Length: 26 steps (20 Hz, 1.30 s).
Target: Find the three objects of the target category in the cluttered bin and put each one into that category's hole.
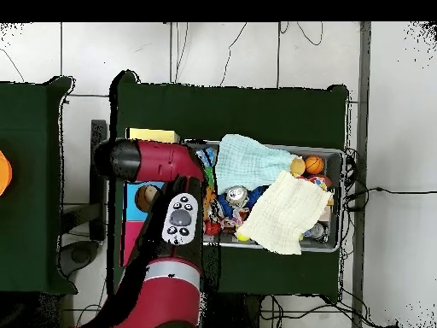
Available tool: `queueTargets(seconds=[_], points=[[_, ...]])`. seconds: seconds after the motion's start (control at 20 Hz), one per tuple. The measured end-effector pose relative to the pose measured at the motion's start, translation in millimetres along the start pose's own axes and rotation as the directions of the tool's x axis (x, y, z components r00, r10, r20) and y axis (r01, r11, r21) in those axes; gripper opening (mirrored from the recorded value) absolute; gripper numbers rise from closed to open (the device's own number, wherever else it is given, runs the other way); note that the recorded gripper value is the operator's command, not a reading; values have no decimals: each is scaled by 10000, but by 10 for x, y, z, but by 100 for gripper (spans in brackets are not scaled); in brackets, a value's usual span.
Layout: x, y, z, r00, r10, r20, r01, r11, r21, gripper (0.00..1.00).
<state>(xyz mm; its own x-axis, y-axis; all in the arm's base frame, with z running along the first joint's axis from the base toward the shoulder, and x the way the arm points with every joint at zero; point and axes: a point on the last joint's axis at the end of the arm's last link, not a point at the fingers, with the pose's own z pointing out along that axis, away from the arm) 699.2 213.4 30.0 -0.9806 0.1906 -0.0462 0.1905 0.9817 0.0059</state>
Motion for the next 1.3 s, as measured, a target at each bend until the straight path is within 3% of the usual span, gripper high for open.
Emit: queueTargets(seconds=[0.45,0.8,1.05,1.3], points=[[-11,-11,-681,9958,22,-916,-12,9999,101,0],[-13,35,-1233,9884,-11,-1518,0,10000,-73,0],[-73,-24,-1522,9900,96,-1405,-127,9997,-210,0],[-149,-370,-1795,9899,644,-1260,-694,9970,-352,0]])
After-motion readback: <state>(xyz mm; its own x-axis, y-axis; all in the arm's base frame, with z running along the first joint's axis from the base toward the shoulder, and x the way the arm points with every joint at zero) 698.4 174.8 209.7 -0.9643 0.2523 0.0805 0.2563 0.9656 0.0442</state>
